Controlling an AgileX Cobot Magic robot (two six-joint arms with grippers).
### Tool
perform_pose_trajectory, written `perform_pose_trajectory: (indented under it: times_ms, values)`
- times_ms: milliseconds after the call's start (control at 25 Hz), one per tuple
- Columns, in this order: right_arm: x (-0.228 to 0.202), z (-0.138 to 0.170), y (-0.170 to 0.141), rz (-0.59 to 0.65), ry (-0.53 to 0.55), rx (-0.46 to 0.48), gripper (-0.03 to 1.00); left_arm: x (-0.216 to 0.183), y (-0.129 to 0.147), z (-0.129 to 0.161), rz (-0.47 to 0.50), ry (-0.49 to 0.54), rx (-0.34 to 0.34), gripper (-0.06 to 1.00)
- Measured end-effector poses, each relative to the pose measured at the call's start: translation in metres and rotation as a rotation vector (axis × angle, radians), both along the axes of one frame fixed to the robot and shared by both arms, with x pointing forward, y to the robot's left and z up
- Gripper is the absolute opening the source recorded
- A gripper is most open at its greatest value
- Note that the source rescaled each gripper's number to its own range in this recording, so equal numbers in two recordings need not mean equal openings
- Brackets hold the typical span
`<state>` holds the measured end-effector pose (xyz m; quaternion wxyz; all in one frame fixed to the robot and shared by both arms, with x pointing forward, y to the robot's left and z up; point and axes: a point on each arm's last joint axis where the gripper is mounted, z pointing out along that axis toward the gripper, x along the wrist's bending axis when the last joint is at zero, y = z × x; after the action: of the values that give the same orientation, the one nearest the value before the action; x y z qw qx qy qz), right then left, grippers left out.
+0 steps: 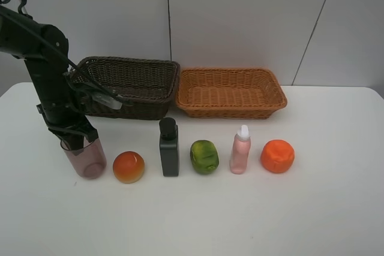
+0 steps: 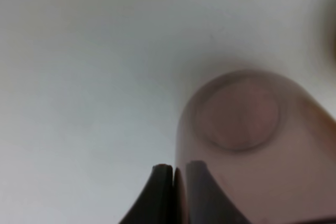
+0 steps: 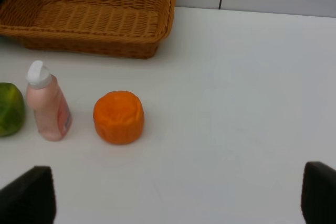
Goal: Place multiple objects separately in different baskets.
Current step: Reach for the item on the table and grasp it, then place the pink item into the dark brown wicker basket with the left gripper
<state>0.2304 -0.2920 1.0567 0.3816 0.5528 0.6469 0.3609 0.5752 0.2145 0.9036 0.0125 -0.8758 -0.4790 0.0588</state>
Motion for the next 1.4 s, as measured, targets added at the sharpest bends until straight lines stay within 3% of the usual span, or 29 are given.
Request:
perform_pose_trajectory:
  times_ms: [440,800,1200,1400]
  values:
    - [0.000,0.000,0.000,0.000,0.000,0.000,1.00,-0.002,0.001,0.005,0.032,0.010,0.007,0.00]
    - [0.000,0.000,0.000,0.000,0.000,0.000,1.00,0.001,0.001,0.054,0.063,0.015,0.020,0.00]
    - [0.000,0.000,0.000,0.000,0.000,0.000,1.00,0.029,-0.006,0.124,0.134,-0.209,-0.035,0.00]
    - [0.000,0.000,0.000,0.000,0.000,0.000,1.00,0.043,0.000,0.152,0.107,-0.335,0.026,0.00]
